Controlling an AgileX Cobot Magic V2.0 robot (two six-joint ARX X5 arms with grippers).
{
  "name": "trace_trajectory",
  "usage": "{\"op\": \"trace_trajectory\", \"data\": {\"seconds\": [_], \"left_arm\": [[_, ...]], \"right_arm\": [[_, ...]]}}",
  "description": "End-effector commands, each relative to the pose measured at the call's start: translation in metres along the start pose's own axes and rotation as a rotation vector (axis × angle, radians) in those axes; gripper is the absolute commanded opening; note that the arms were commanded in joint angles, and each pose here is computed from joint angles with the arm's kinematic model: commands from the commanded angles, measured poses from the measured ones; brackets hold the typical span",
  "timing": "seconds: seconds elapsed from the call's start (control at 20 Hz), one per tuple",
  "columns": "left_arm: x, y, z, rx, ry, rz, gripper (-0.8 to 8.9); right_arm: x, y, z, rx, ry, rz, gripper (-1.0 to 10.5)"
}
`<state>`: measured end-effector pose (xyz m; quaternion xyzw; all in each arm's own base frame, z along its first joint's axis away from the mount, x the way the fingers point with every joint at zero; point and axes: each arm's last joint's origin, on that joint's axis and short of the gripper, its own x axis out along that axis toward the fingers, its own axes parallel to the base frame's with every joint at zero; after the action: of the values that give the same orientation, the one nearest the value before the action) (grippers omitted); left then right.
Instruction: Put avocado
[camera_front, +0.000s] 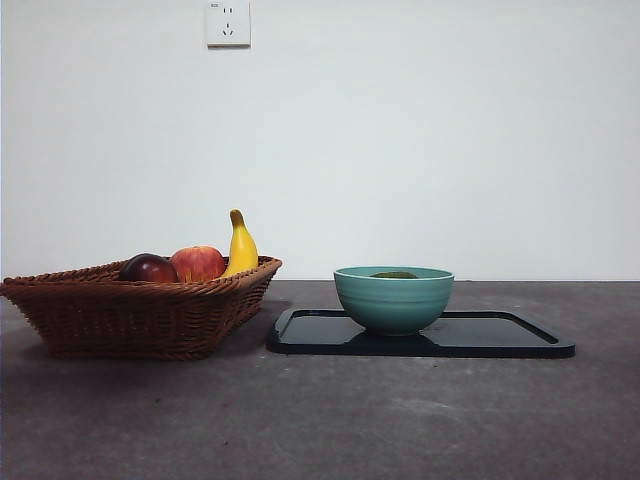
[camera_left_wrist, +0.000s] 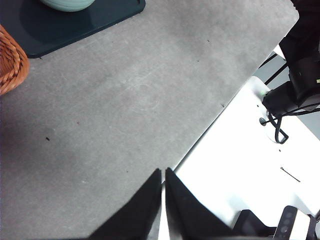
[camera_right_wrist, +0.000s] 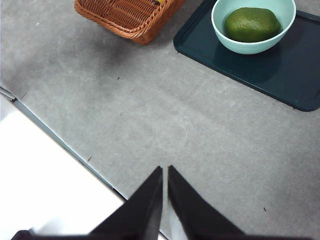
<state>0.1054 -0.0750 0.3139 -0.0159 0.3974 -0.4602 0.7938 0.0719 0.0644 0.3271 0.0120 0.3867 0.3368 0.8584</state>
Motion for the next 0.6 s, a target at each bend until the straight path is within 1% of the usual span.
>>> {"op": "trace_trajectory", "data": {"seconds": [0.05, 0.15, 0.2, 0.25, 0.3, 0.4, 0.45, 0.5, 0.6], "left_arm": [[-0.001, -0.002, 0.003, 0.035, -0.015, -0.008, 0.09], [-0.011, -0.003, 0.006, 0.187, -0.120, 0.046, 0.09], [-0.020, -0.002, 0.011, 0.250, -0.228, 0.107, 0.08], [-0.028, 0.000, 0.015, 0.289, -0.336, 0.174, 0.08], [-0.037, 0.003, 0.016, 0.322, -0.458, 0.267, 0.08], [-0.051, 0.010, 0.009, 0.356, -0.671, 0.484, 0.08], [-0.054, 0.014, 0.002, 0.360, -0.740, 0.577, 0.08], [-0.055, 0.019, -0.008, 0.351, -0.799, 0.681, 0.08], [-0.050, 0.029, -0.029, 0.314, -0.850, 0.821, 0.08]], "right_arm": [[-0.001, 0.002, 0.003, 0.002, -0.014, 0.010, 0.1], [-0.001, 0.002, 0.003, 0.002, -0.013, 0.009, 0.1], [-0.001, 0.002, 0.003, 0.002, -0.014, 0.010, 0.1], [-0.001, 0.002, 0.003, 0.002, -0.014, 0.010, 0.1], [-0.001, 0.002, 0.003, 0.002, -0.013, 0.009, 0.1], [-0.001, 0.002, 0.003, 0.002, -0.014, 0.010, 0.1], [-0.001, 0.002, 0.003, 0.002, -0.014, 0.010, 0.1], [-0.001, 0.002, 0.003, 0.002, -0.014, 0.010, 0.1], [-0.001, 0.002, 0.003, 0.002, -0.014, 0.010, 0.1]]}}
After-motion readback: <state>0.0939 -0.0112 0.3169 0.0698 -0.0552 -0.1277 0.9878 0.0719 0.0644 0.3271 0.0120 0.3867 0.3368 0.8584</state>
